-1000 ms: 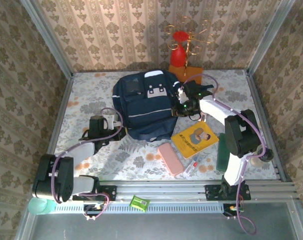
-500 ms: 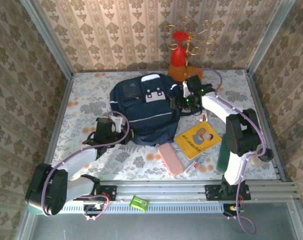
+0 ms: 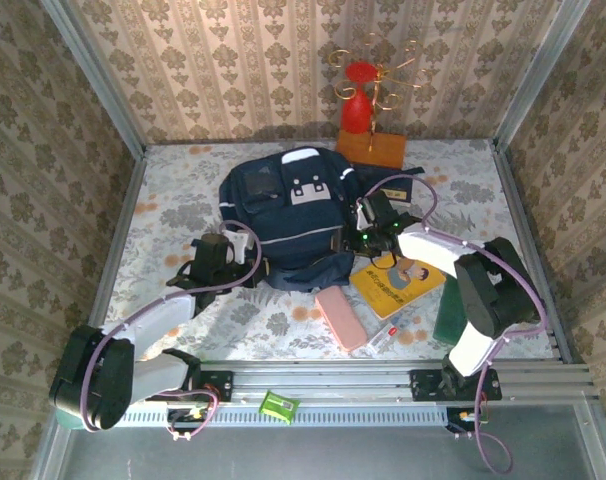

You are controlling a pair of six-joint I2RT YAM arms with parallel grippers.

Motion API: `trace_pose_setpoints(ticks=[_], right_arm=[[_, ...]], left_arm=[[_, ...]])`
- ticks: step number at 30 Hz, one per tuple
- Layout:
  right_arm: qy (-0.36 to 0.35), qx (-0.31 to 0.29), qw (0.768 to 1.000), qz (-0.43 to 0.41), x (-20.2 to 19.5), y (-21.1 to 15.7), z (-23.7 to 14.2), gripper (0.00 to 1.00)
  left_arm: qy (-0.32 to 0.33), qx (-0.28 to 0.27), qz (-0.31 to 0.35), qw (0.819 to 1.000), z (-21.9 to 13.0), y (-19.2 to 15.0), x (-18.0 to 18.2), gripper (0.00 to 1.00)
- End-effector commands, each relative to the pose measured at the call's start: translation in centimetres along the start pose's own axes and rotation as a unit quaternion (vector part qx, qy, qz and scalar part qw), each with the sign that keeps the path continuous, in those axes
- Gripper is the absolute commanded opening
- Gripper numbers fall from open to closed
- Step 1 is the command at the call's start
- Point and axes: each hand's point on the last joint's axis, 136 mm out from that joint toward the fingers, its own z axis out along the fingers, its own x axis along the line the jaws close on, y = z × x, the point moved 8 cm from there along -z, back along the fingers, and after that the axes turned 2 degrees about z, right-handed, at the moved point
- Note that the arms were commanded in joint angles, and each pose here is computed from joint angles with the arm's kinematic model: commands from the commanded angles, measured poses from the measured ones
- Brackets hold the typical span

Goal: Pack the student bag

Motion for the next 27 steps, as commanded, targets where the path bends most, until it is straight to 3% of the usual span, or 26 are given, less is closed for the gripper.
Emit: trace_pose_setpoints(ticks=[1,4,12,27], right_arm=[[0.014,-0.028,0.999,-0.030,1.3,2.5,-0.3,0.16],[-0.010,-0.016,0.998,-0.063,0.9,2.9,-1.0,0.00],[-0.015,0.018,0.993,-0.112,-1.1,4.0,-2.8,0.00],[0.049,0.016,0.987,-0.153,-0.7,5.7,-4.1,0.00]], left_arm=[[0.024,-0.010,0.035,0.999,-0.9,0.8,-0.3,0.00],[0.060,-0.015,0.031,0.998,-1.5,0.5,0.6,0.00],[0.116,-0.045,-0.003,0.992,-2.7,1.2,4.1,0.00],[0.220,-0.071,-0.064,0.971,-1.4,4.2,10.3,0.00]])
